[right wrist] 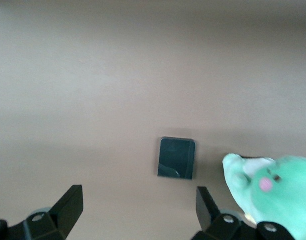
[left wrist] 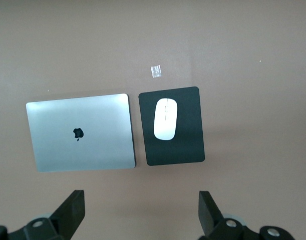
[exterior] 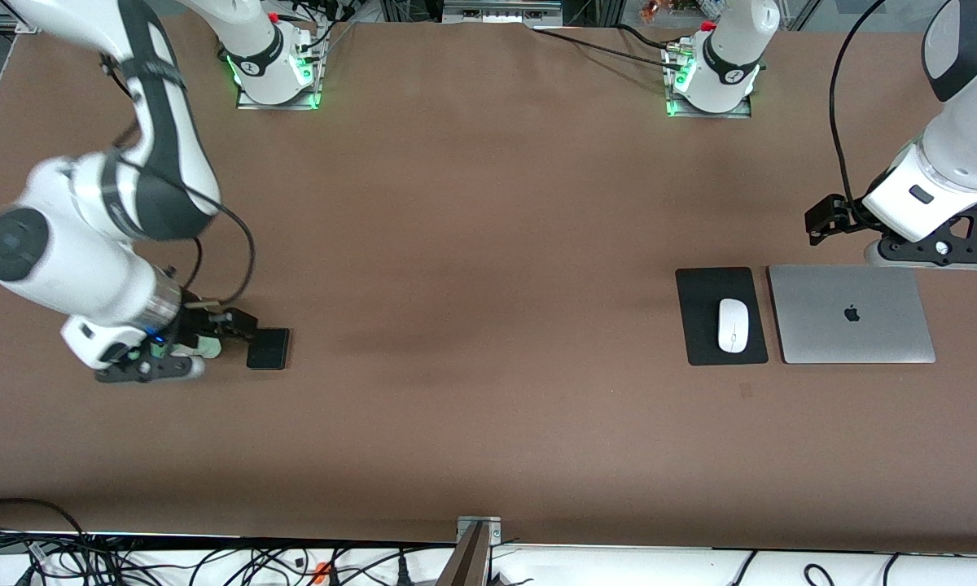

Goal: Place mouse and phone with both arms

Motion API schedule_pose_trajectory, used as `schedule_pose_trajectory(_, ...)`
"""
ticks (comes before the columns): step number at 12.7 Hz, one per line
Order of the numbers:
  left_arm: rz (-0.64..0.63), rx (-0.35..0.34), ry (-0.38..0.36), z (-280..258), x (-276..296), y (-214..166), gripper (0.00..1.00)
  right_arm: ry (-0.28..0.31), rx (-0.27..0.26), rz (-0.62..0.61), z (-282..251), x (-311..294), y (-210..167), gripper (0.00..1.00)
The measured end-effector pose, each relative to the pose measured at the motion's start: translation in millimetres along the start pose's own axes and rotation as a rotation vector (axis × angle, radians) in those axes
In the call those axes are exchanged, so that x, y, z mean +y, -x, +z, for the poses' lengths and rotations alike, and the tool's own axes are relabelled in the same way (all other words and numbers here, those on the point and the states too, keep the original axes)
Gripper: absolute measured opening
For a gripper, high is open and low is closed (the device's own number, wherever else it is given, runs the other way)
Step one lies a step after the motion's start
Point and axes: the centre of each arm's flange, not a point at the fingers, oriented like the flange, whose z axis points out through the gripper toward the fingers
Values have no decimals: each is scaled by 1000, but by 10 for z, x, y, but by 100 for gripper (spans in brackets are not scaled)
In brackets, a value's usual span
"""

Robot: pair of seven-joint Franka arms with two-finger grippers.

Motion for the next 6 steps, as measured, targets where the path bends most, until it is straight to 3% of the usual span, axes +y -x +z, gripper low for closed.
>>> schedule_pose_trajectory(3, 5, 3, 0, -17, 31, -1, 100, -21, -38, 35, -952, 171, 404, 100)
schedule_pose_trajectory(6, 7, 11, 1, -55, 41, -5, 100, -38, -53, 57, -1541, 365, 758, 100)
